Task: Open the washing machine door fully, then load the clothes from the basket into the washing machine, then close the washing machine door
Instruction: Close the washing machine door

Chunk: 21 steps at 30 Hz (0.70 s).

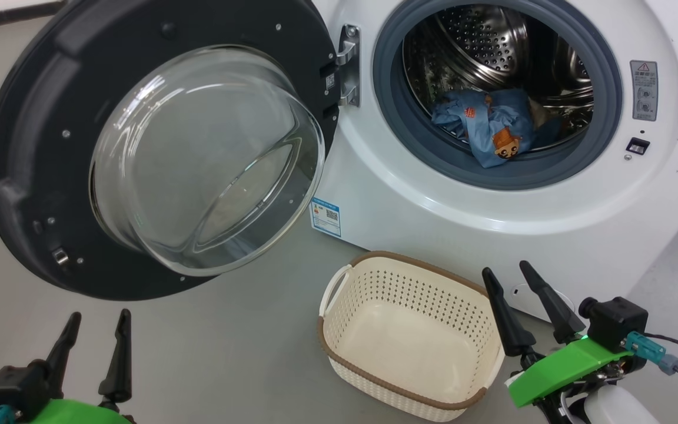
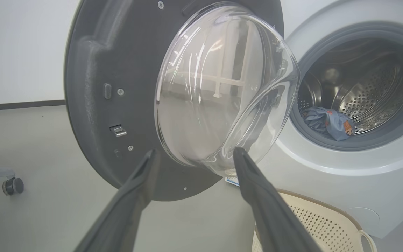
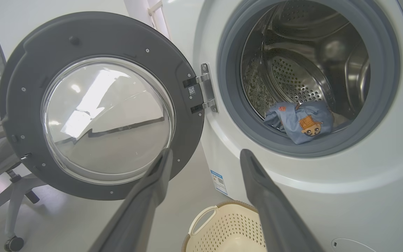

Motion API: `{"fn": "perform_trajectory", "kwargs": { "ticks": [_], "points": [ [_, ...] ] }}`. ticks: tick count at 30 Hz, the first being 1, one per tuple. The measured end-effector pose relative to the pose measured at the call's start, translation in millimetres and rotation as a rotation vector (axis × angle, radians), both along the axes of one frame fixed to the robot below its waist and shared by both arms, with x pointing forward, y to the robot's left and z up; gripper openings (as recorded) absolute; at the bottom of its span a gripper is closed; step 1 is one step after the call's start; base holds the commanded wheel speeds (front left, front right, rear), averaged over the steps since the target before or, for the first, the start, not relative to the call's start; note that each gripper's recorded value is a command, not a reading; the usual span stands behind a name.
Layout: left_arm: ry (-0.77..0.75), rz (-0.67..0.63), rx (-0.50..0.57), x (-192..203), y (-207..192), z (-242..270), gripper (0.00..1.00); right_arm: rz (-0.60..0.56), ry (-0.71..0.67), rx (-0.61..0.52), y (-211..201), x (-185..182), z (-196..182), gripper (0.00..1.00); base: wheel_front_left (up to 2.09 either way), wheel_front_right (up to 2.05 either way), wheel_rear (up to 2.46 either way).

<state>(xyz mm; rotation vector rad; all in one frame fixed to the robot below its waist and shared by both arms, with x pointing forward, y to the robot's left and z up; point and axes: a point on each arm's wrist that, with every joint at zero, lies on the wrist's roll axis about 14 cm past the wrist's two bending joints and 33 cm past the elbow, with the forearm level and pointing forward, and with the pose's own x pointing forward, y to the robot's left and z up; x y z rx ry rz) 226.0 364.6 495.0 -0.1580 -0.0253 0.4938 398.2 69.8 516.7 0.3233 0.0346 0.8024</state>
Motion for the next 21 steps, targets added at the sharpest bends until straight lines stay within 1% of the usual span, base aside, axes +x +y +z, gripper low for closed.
{"fn": "perform_trajectory", "kwargs": {
  "ticks": [7,21],
  "points": [
    [0.006,0.014,-0.004,-4.0,1.2,-2.4,1.0,0.006,-0.025,-0.004,1.9,7.6,6.7,1.0,0.0,0.0,0.0],
    [-0.003,0.013,-0.001,-2.9,1.4,0.2,1.0,0.016,-0.022,-0.01,3.5,3.7,5.1,1.0,0.0,0.0,0.0]
  ]
}}
